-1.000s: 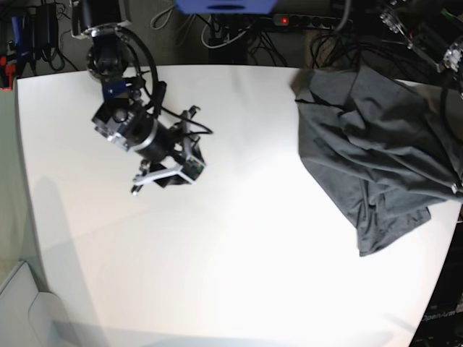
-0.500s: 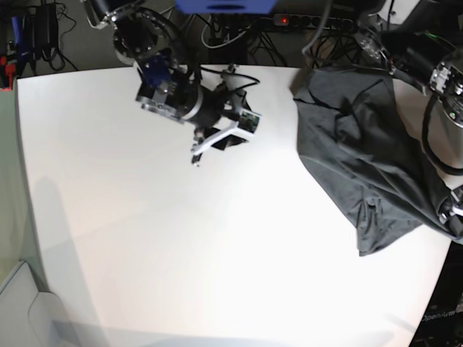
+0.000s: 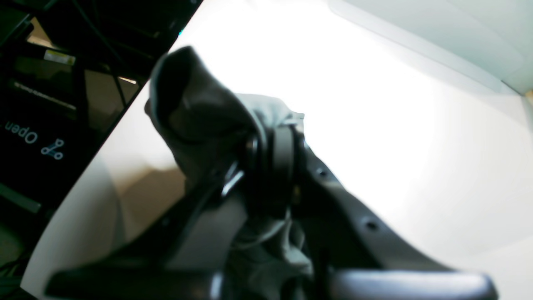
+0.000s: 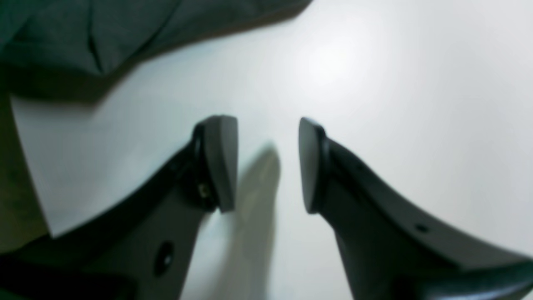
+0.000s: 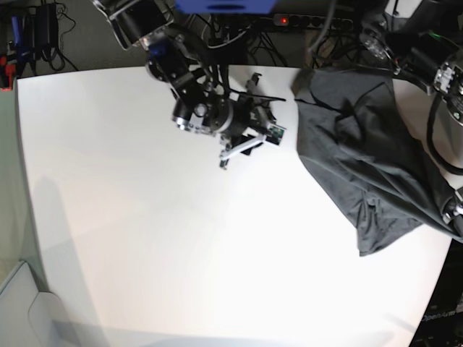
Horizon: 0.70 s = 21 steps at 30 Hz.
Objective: Layout the t-shirt on the table in an organized manner, then fold the t-shirt properly
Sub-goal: 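Move the right gripper toward the bunched t-shirt and grasp its edge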
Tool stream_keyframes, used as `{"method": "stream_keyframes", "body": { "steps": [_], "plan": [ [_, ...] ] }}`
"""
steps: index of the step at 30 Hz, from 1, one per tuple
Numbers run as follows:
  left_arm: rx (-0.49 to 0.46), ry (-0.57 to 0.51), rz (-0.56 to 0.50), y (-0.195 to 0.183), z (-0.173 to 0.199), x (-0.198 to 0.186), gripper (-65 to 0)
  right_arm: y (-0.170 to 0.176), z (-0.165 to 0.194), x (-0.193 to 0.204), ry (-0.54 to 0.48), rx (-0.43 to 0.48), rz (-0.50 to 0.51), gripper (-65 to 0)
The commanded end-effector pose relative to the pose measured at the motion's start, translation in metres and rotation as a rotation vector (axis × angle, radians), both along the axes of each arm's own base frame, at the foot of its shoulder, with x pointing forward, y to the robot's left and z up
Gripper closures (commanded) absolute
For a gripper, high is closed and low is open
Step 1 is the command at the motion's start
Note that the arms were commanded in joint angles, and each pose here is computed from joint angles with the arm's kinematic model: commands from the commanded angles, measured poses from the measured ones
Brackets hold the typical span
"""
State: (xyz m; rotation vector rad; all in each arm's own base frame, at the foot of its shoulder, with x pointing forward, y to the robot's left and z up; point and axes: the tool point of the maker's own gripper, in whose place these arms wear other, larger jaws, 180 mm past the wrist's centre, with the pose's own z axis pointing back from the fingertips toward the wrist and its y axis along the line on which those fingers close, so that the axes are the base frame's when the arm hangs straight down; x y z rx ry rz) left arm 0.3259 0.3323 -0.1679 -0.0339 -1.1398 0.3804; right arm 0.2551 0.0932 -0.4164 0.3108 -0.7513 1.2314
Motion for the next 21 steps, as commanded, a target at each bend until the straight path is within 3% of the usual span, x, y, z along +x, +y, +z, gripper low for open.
{"method": "stream_keyframes", "body": {
  "steps": [1, 13, 21],
  "plan": [
    [0.02, -0.059, -0.004, 0.001, 0.017, 0.004, -0.2, 0.017, 0.019, 0.009, -0.03, 0.071, 0.004, -25.2],
    [0.017, -0.015, -0.008, -0.001, 0.002, -0.003, -0.2, 0.053, 0.028, 0.03, -0.014, 0.108, 0.019, -25.3],
    [-0.006, 0.027, -0.015, -0.007, -0.016, -0.009, -0.2, 0.078, 0.028, 0.015, -0.031, 0.078, 0.134, -25.3]
  ]
}}
